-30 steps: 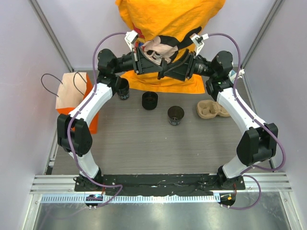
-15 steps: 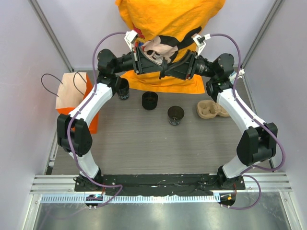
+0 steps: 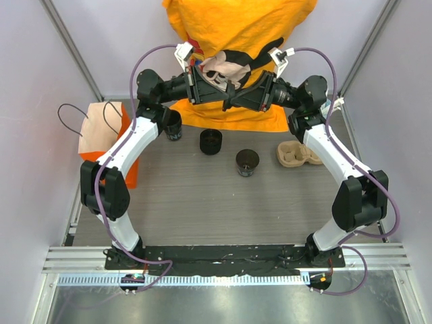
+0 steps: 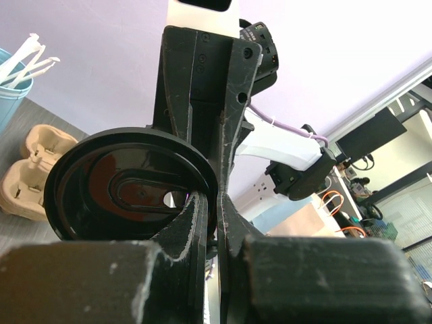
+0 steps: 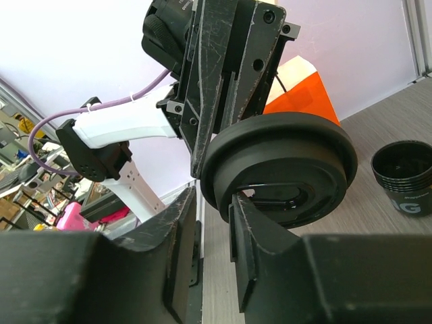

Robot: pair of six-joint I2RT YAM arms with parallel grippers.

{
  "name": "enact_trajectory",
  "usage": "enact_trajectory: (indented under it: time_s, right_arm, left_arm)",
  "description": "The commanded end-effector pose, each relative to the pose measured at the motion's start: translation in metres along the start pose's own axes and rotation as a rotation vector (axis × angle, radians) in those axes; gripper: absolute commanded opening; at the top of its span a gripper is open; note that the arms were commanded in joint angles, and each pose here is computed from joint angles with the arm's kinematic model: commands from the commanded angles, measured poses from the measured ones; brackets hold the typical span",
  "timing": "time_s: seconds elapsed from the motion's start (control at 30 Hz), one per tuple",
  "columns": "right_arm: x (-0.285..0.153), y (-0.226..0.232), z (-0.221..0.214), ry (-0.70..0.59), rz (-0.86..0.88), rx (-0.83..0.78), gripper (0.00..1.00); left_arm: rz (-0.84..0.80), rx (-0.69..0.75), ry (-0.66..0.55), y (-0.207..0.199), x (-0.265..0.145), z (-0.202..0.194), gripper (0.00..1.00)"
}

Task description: Pack the takeout coffee

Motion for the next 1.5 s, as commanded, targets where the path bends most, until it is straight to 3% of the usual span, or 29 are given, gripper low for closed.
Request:
enact_trajectory:
  time_s: [0.0, 0.27, 0.33, 0.37, 0.4, 0.5, 0.57, 0.67, 0.8, 0.83, 0.9, 1.0, 1.1, 1.13, 1.17, 1.27, 1.47]
  right_arm:
    - [0.013, 0.024, 0.01, -0.013, 0.073, -0.103, 0.3]
    - [0.015, 0.023, 0.01, -0.008, 0.076, -0.099, 0.08]
    - [0.015, 0.025, 0.012, -0.008, 0.079, -0.105, 0.02]
    - [0.015, 0.026, 0.013, -0.006, 0.079, -0.102, 0.01]
    - [0.015, 0.027, 0.012, -0.002, 0.082, -0.108, 0.01]
    - [0.014, 0.028, 0.013, 0.011, 0.073, -0.134, 0.01]
    - [0.013, 0.026, 0.011, 0.031, 0.047, -0.119, 0.01]
    - [0.01, 0.016, 0.008, 0.078, -0.037, -0.163, 0.01]
    - [-0.006, 0.0, 0.003, 0.173, -0.255, -0.209, 0.01]
    - [-0.011, -0.006, 0.008, 0.187, -0.316, -0.307, 0.01]
    - [-0.02, -0.003, 0.009, 0.234, -0.395, -0.338, 0.01]
    - [-0.037, -0.001, 0.012, 0.329, -0.496, -0.432, 0.01]
    - [-0.054, -0.003, 0.001, 0.48, -0.586, -0.51, 0.01]
    - [-0.059, -0.004, -0.004, 0.53, -0.603, -0.537, 0.01]
    - [-0.063, -0.004, -0.009, 0.6, -0.633, -0.604, 0.01]
    - [-0.08, 0.004, -0.03, 0.758, -0.668, -0.67, 0.01]
    - [-0.094, 0.024, -0.085, 0.993, -0.605, -0.733, 0.01]
  left_arm:
    - [-0.013, 0.003, 0.0, 0.0, 0.006, -0.002, 0.01]
    - [-0.018, 0.0, 0.006, -0.001, 0.006, -0.004, 0.06]
    - [-0.019, -0.001, 0.007, -0.001, 0.006, -0.004, 0.22]
    - [-0.02, 0.005, 0.008, -0.002, 0.006, -0.003, 0.3]
    - [-0.026, 0.01, 0.013, -0.005, 0.006, -0.003, 0.44]
    - [-0.03, 0.034, 0.013, -0.011, 0.002, 0.003, 0.64]
    - [-0.015, 0.052, -0.008, -0.013, -0.008, 0.013, 0.74]
    - [0.026, 0.094, -0.051, -0.014, -0.032, 0.033, 0.81]
    - [0.152, 0.139, -0.13, 0.001, -0.083, 0.065, 0.84]
    - [0.189, 0.12, -0.148, 0.008, -0.093, 0.069, 0.84]
    - [0.254, 0.136, -0.175, 0.016, -0.116, 0.079, 0.86]
    - [0.304, 0.117, -0.173, 0.024, -0.128, 0.077, 0.86]
    - [0.43, 0.094, -0.146, 0.04, -0.13, 0.068, 0.87]
    - [0.48, 0.183, -0.106, 0.046, -0.132, 0.065, 0.87]
    - [0.569, 0.103, -0.087, 0.058, -0.134, 0.053, 0.88]
    - [0.695, 0.151, -0.027, 0.064, -0.127, 0.041, 0.89]
    - [0.794, 0.18, 0.135, 0.073, -0.11, -0.007, 0.92]
Point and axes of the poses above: each gripper's point midway between its finger pads, its own x axis out along the fingers, its own y axis along the line the jaws close on, z = x × y, the point moved 3 cm from there along -x, back along the fingers, and after that the axes turned 3 degrees about x, right-handed, at the moved point
